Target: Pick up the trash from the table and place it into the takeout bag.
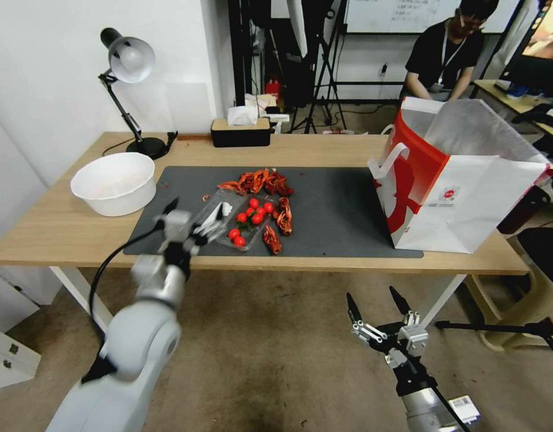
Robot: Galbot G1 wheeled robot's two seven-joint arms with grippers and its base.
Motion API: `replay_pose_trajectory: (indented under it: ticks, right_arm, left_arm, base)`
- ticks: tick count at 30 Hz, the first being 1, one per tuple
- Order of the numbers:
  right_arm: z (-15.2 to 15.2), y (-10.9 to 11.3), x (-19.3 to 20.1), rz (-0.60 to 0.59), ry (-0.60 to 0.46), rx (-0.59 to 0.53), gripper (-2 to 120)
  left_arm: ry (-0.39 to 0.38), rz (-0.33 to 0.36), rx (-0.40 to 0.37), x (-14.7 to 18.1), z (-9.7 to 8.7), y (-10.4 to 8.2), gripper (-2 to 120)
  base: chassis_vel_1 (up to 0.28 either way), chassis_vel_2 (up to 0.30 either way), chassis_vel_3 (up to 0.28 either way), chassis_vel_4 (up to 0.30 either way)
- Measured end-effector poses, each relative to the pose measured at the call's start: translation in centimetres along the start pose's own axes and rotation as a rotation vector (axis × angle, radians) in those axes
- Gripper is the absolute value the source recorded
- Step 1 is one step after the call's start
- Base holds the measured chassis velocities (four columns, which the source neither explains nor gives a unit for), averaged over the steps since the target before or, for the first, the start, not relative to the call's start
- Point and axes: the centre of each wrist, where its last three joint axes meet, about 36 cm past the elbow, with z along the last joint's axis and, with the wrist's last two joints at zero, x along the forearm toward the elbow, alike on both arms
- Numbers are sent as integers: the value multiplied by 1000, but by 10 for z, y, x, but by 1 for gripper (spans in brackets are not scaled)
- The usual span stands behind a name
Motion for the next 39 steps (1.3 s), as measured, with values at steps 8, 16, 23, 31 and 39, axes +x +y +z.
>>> replay_pose_trajectory:
  ticks: [8, 16, 23, 31, 39]
  right_arm:
    - [-8, -10, -2, -33, 9, 8, 100]
    - [-13, -12, -10, -22, -11, 0, 100]
    - [-16, -15, -24, 14, -47, -17, 100]
    - [-11, -15, -25, 44, -40, -36, 100]
    - [-8, -15, -23, 48, -38, -40, 100]
  left_arm:
    - [34, -109, 51, 47, 24, 9, 100]
    - [48, -104, 59, 61, 34, 1, 100]
    - [42, -115, 77, 61, 56, 3, 100]
    - [41, -111, 81, 60, 68, 4, 100]
    - [36, -109, 79, 60, 71, 3, 100]
  base:
    - [0, 0, 0, 0]
    - [0, 0, 0, 0]
    - [0, 0, 0, 0]
    - [0, 0, 0, 0]
    - [0, 0, 0, 0]
